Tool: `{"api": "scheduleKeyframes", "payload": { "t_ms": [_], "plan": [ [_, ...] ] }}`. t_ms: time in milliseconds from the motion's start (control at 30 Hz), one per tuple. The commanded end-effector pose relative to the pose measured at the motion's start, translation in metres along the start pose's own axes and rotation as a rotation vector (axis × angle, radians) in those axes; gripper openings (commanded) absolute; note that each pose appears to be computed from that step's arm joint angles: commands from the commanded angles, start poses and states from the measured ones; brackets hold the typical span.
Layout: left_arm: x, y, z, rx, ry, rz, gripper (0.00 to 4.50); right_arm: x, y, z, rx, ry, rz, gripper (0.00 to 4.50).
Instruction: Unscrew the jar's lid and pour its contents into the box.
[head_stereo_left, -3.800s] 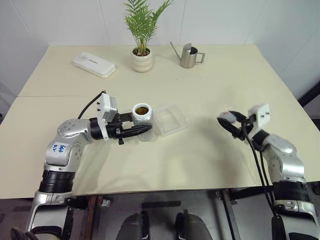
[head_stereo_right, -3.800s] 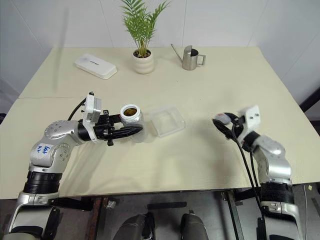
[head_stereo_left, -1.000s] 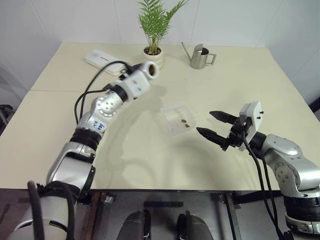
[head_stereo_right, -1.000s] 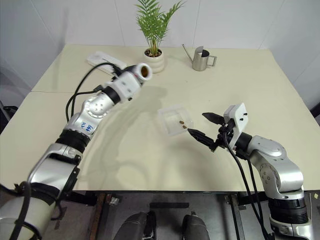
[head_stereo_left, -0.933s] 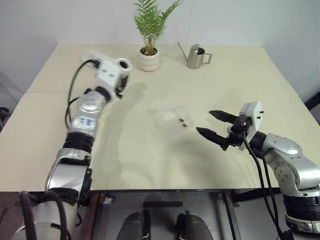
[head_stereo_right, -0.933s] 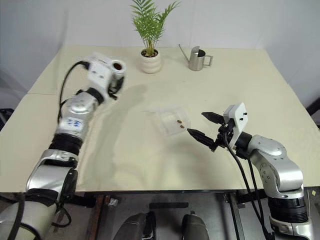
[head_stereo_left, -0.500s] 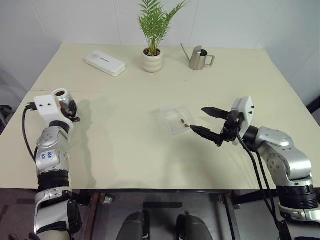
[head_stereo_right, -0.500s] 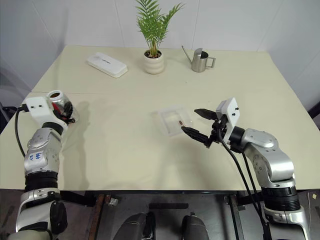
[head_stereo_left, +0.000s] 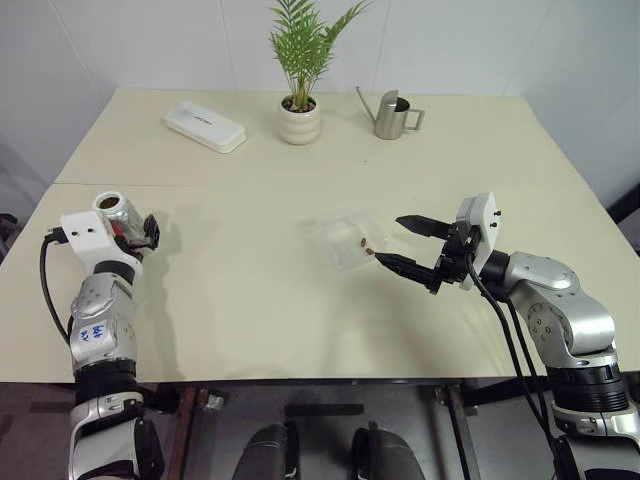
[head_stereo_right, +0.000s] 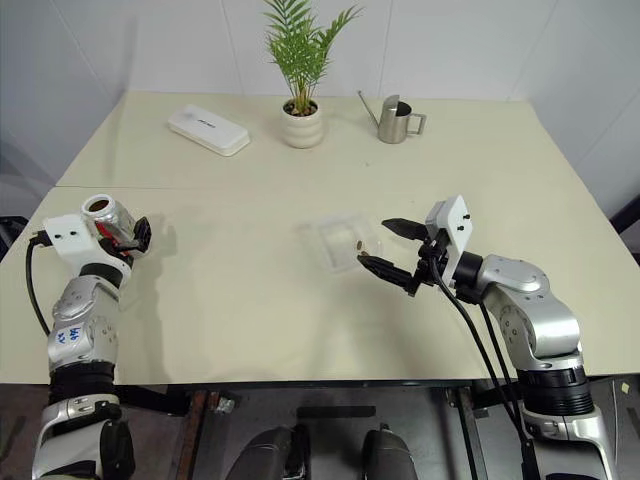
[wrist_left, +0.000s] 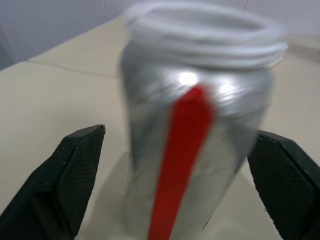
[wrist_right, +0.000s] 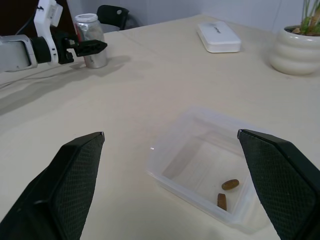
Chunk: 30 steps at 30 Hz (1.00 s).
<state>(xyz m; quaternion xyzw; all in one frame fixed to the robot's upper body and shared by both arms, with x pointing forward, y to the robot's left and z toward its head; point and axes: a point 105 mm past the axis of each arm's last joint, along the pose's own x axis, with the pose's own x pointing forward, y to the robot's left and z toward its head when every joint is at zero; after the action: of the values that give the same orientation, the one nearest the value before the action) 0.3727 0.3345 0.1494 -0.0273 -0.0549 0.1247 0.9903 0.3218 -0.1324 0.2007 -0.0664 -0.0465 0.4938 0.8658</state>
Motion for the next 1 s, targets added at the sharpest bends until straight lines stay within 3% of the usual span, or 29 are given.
{"api": "scheduleKeyframes", "payload": {
  "t_ms": [33,200,367,467,700,867,1000],
  "plan": [
    [-0.015,0.008,0.022,0.129,-0.075,-0.063,4.46,-0.003,0.003,0.012,-0.07,-0.018,0.041,4.5],
    [-0.053,0.04,0.024,0.336,-0.026,-0.148,4.46,-0.023,-0.003,0.01,-0.131,0.016,0.037,4.5],
    [-0.09,0.026,0.019,0.586,0.053,-0.451,4.46,-0.044,-0.012,0.009,-0.158,0.036,0.034,4.5],
    [-0.105,0.003,0.025,0.646,0.032,-0.661,4.46,-0.059,-0.021,0.002,-0.157,0.093,0.022,4.5],
    [-0.114,-0.067,0.032,0.602,-0.015,-1.063,4.46,-0.078,-0.035,-0.006,-0.176,0.145,-0.027,4.5],
    [-0.101,-0.103,0.034,0.614,-0.06,-1.192,4.46,-0.08,-0.035,-0.001,-0.199,0.137,-0.038,4.5],
    [-0.088,-0.114,0.039,0.605,-0.084,-1.226,4.46,-0.083,-0.029,-0.004,-0.194,0.142,-0.048,4.5]
  ]
}}
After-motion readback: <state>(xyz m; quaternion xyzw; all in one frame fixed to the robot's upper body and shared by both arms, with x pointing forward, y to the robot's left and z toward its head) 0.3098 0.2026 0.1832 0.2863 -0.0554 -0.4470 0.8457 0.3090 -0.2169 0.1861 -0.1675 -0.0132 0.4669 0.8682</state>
